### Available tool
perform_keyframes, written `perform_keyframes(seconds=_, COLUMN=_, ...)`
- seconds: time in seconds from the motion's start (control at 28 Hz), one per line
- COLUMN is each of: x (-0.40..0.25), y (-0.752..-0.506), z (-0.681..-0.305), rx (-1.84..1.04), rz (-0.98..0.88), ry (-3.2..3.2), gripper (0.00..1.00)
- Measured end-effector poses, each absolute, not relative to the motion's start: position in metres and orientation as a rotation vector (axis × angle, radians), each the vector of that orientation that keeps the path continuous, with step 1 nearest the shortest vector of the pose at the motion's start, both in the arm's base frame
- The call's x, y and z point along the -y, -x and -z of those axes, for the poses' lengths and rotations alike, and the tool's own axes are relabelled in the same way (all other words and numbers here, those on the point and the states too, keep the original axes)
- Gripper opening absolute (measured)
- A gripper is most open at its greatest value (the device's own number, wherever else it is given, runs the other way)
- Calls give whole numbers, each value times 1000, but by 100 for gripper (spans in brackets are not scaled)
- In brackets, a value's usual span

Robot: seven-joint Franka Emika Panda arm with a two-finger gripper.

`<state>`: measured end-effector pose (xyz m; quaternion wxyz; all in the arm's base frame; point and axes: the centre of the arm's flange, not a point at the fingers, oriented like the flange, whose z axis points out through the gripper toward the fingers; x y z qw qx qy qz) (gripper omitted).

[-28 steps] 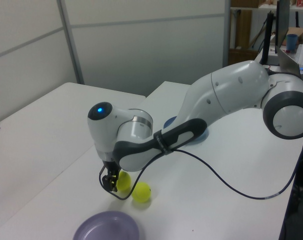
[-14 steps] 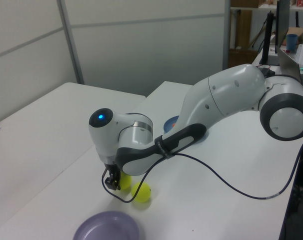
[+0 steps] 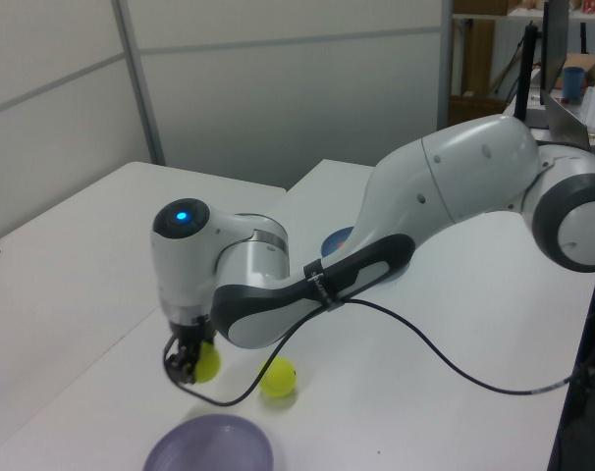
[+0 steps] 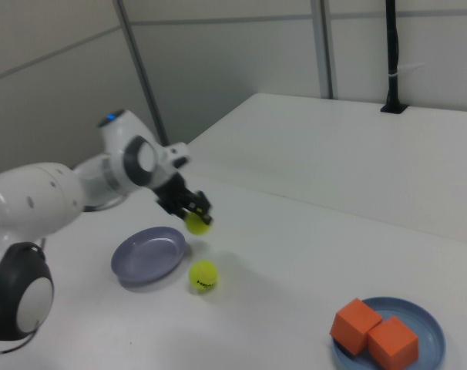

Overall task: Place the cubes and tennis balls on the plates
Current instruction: 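Carry the tennis ball onto the lavender plate and release it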

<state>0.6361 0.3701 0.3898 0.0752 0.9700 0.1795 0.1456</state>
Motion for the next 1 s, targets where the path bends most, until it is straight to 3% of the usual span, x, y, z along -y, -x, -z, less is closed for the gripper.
perform_keyframes(seconds=0.14, x=-409, y=-606, z=-403, rx=-584, rz=-435, ry=-2934, gripper=70)
perform_keyframes(seconds=0.39, x=-441, y=-568, z=-380, rx=-620, rz=-298, ry=-2893, gripper=70)
perform_keyframes(seconds=0.57, x=-443, y=-563, z=-365, rx=-613, rz=-266, ry=-2887, gripper=82)
perform_keyframes(seconds=0.68, x=-443, y=-564, z=-366, rx=-611, rz=-267, ry=-2888, gripper=99)
perform_keyframes(seconds=1.0, x=-439, y=-567, z=-373, rx=-594, rz=-280, ry=-2885, gripper=100)
